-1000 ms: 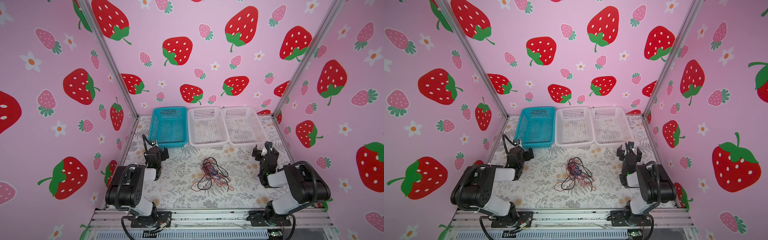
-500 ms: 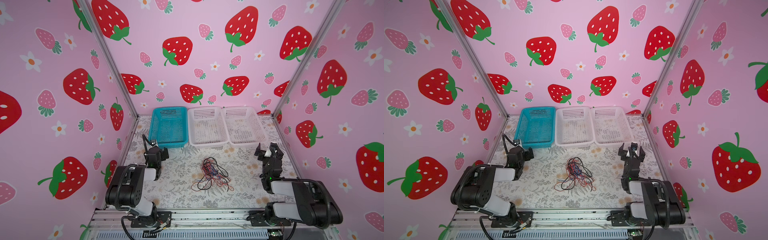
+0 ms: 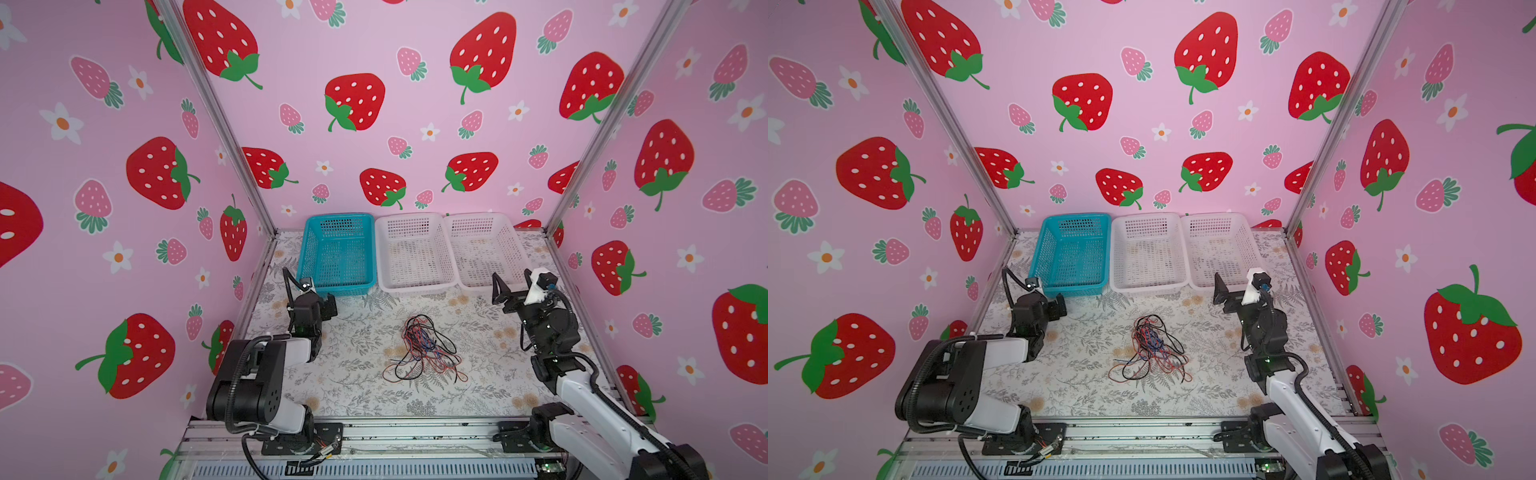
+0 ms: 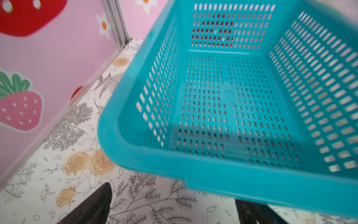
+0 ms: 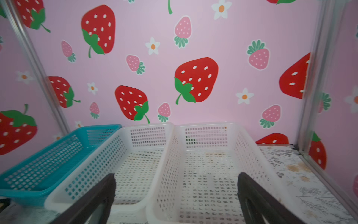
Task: Untangle the cables
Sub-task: 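Reach both grippers toward the tangled red, black and blue cable bundle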
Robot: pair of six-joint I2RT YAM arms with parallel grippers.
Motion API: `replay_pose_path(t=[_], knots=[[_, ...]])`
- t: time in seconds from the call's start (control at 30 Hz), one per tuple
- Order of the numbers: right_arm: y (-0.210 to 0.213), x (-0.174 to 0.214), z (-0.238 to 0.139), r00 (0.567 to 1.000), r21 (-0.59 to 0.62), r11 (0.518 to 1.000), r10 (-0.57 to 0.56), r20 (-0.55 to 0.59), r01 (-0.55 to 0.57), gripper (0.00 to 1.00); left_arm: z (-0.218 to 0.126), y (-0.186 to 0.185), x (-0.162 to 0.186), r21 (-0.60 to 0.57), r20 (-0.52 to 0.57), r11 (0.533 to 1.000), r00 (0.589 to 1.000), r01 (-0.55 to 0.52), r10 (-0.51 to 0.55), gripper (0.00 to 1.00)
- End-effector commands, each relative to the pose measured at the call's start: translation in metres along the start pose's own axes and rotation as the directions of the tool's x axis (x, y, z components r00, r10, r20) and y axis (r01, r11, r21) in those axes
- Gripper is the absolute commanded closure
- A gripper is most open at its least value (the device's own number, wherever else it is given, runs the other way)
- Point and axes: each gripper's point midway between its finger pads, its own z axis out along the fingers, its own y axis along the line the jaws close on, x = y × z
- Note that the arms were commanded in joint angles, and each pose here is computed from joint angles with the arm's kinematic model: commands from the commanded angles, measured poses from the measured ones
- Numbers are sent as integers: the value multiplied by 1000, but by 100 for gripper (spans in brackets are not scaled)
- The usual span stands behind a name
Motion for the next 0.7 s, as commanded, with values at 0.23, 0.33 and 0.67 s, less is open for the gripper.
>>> replay_pose_path(t=[0.23,0.33,0.67], knots=[[60,29,-1,947,-226,933,230,-223,-280,1,-53,-13,-49,103,82,992,994,66,-75,1],[76,45,0,926,-224,930,214,-310,-291,1,-75,-22,-55,157,90,984,990,90,-105,1],[151,133,-15,728,-361,903,-83,-680,-234,10,-153,-40,-96,352,-6,864,924,360,-383,1]])
